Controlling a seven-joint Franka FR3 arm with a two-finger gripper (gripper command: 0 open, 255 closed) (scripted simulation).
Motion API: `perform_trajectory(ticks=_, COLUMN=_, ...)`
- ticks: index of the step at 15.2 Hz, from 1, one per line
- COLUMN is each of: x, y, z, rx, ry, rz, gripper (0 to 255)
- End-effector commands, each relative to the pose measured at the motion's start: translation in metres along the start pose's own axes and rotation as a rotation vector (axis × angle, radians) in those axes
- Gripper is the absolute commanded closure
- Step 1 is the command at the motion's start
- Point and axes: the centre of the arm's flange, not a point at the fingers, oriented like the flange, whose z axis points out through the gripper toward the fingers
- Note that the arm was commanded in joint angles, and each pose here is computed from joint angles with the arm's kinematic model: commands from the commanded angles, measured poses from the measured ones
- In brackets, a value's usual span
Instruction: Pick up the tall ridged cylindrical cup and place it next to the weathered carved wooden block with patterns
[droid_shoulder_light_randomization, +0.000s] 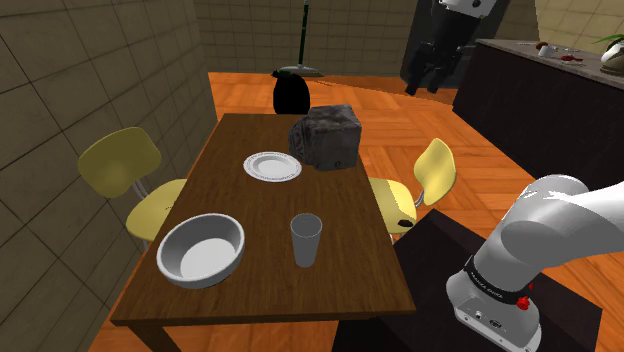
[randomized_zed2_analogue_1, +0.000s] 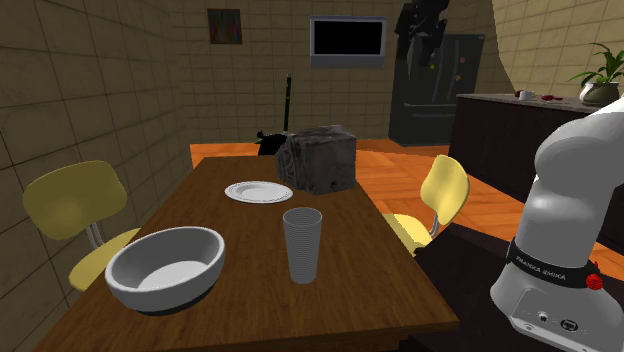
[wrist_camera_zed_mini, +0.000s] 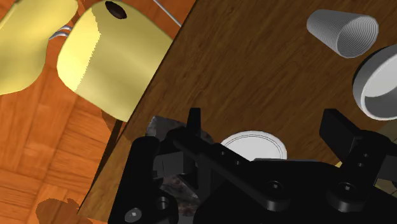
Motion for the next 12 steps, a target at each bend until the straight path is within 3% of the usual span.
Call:
perform_trajectory(ticks=1, x=0.0, y=0.0, z=0.0, rx=0.0, ry=0.0, rz=0.0, gripper=0)
perform_trajectory(ticks=12, x=0.017, y=-0.084, z=0.119, rx=-0.009, ry=-0.051, rz=-0.073, gripper=0)
